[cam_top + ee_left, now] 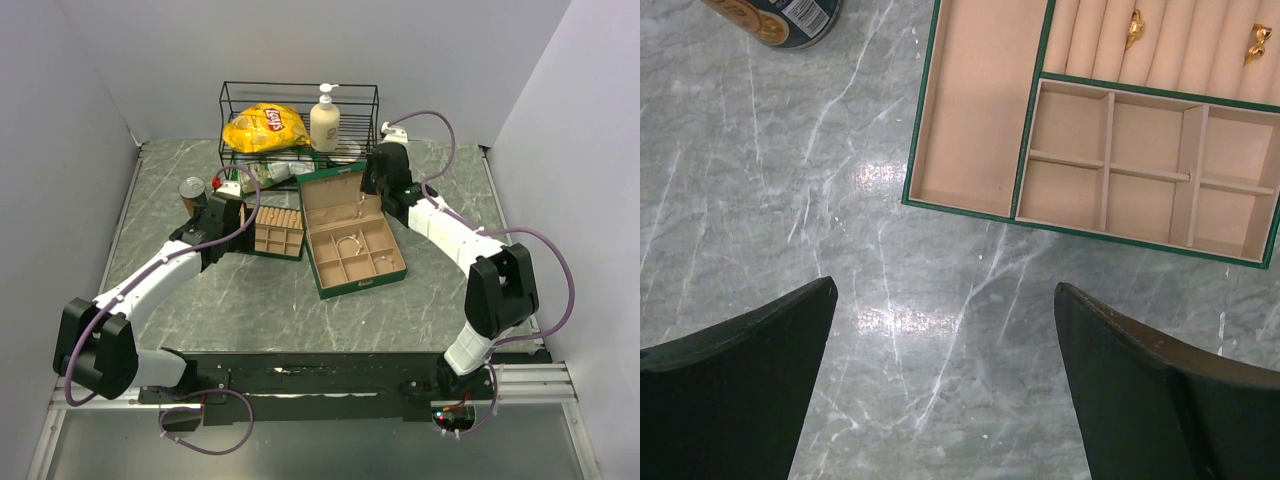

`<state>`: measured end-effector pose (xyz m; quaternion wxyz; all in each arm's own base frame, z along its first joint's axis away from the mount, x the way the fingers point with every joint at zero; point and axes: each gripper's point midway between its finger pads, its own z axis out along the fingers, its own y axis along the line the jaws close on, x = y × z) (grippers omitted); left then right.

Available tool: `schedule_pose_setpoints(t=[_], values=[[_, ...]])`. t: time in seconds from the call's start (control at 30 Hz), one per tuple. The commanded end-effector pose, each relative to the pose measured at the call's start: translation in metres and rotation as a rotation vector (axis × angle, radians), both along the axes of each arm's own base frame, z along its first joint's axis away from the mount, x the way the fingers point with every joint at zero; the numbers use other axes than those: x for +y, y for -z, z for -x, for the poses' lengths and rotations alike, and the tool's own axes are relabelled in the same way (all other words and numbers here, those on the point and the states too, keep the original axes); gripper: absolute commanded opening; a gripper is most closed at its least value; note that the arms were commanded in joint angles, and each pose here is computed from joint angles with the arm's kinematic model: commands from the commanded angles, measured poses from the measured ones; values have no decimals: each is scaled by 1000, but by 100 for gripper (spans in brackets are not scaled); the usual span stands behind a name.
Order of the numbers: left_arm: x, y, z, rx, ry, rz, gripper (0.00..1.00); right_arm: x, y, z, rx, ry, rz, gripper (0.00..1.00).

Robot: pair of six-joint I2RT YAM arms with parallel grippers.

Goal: Organize the mixed jewelry

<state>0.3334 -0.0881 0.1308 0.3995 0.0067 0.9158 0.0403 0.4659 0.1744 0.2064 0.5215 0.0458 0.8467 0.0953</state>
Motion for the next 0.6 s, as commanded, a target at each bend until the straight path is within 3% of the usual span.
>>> schedule_pose_setpoints(t=[0.0, 0.1, 0.33, 0.43, 0.57], values=[[-6, -17, -10, -45, 11, 15, 96, -5, -9, -6, -26, 21, -5, 0], [-6, -18, -9, -47, 12, 17, 96, -5, -3, -3, -6, 19, 2, 1], [-7, -19, -9, -51, 18, 24, 96, -21, -12, 17, -37, 48, -7, 36], [-8, -21, -9, -55, 21, 30, 96, -33, -14, 32, -49, 69, -7, 44], [-9, -23, -9, -60, 27, 37, 96, -52, 1, 51, -22, 101, -4, 46]])
